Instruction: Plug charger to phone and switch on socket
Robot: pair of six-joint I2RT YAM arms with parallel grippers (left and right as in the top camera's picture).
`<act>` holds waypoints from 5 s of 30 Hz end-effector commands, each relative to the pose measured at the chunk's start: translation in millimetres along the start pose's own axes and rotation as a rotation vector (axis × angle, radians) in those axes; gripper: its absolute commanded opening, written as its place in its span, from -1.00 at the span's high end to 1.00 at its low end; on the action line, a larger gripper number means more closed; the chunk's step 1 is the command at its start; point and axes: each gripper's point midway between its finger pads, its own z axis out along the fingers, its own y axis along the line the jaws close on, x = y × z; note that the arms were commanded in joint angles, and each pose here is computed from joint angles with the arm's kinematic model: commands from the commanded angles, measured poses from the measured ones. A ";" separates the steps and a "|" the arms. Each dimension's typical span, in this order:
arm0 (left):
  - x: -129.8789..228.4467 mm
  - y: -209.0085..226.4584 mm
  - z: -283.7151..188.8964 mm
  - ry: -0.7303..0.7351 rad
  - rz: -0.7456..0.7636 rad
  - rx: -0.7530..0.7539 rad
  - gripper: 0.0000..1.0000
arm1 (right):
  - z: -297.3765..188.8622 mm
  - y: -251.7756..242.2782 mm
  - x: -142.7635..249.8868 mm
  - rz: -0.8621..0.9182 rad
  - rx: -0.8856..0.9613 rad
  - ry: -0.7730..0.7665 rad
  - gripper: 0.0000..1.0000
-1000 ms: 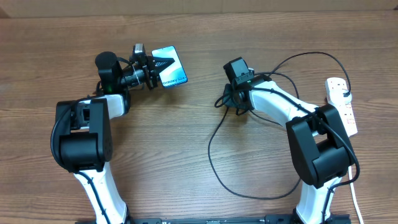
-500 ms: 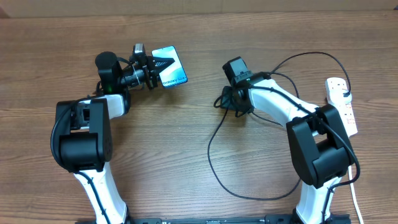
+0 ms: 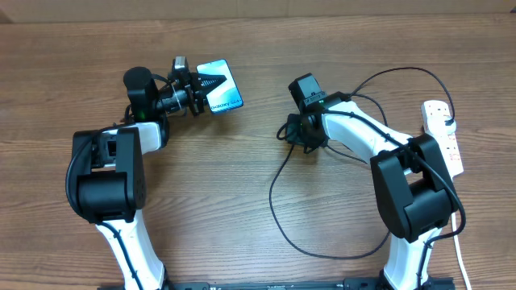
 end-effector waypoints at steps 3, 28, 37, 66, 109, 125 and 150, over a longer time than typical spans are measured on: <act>1.3 -11.5 2.4 0.025 0.063 0.014 0.91 | 22.3 -8.0 12.2 0.001 0.033 0.047 0.48; 0.6 -11.6 2.1 0.022 0.065 0.015 0.91 | 20.4 -12.9 12.5 0.009 0.055 0.067 0.92; 0.7 -8.9 2.2 0.023 0.150 0.008 0.92 | -36.3 28.1 10.1 -0.238 -0.200 0.111 0.92; 18.5 -4.5 46.9 0.001 0.276 -0.005 0.91 | -139.0 95.3 65.3 -0.605 -0.766 0.175 0.92; 35.1 -54.7 29.6 0.079 0.229 0.146 0.91 | -159.6 134.7 25.4 -0.465 -1.122 0.134 0.92; 35.3 -56.2 31.1 0.072 0.245 0.152 0.91 | -158.7 132.2 30.7 -0.412 -1.271 0.258 0.92; 46.3 -52.1 45.1 0.097 0.227 0.143 0.91 | -153.7 127.6 19.8 -0.407 -1.241 0.215 0.92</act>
